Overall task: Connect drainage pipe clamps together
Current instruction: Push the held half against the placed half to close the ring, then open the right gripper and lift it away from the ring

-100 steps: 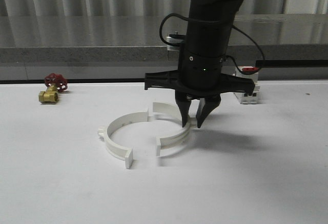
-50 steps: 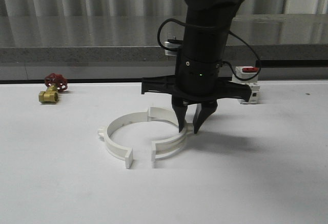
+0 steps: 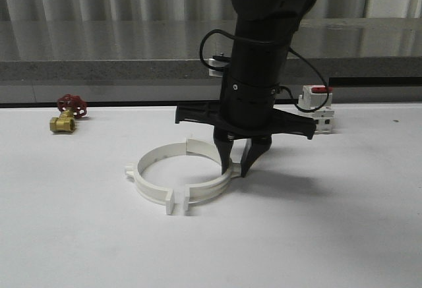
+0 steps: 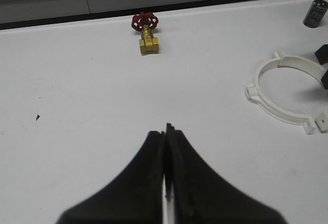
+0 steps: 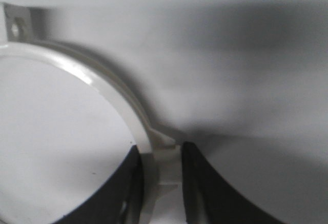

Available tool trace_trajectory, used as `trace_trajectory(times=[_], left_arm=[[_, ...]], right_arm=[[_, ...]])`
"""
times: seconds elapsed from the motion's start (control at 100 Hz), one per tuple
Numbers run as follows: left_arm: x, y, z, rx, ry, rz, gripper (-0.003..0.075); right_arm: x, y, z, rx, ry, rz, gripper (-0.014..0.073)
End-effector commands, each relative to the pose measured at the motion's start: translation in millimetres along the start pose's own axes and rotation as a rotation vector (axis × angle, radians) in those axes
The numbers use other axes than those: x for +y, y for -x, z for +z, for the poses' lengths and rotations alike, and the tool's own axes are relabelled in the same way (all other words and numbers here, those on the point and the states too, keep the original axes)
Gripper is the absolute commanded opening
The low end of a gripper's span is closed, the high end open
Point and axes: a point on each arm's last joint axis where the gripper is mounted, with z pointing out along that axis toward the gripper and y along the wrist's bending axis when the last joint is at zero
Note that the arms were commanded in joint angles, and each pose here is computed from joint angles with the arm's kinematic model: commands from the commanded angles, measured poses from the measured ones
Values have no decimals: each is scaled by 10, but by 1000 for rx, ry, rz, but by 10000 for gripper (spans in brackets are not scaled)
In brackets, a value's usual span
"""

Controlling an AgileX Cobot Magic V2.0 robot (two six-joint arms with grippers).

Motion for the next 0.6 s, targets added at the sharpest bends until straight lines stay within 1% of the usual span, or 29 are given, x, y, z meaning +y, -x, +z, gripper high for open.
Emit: trace_trajectory(times=[0.0,0.21,0.3,0.4,0.59], left_arm=[[14,123,-39,-77,13,-23,-21],[14,123,-39,-77,13,-23,-21],[14,123,-39,-77,13,-23,-21],[14,123,-39,-77,13,-23,-21],[14,123,-39,-77,13,-23,-21]], right_arm=[[100,113,-270,-87,75,2,143],[102,116,-270,-90,78,2,146],[102,116,-270,-89,78,2,174],[102,116,-270,-89,78,2,240],[103,118,-271,-92,79,1,433]])
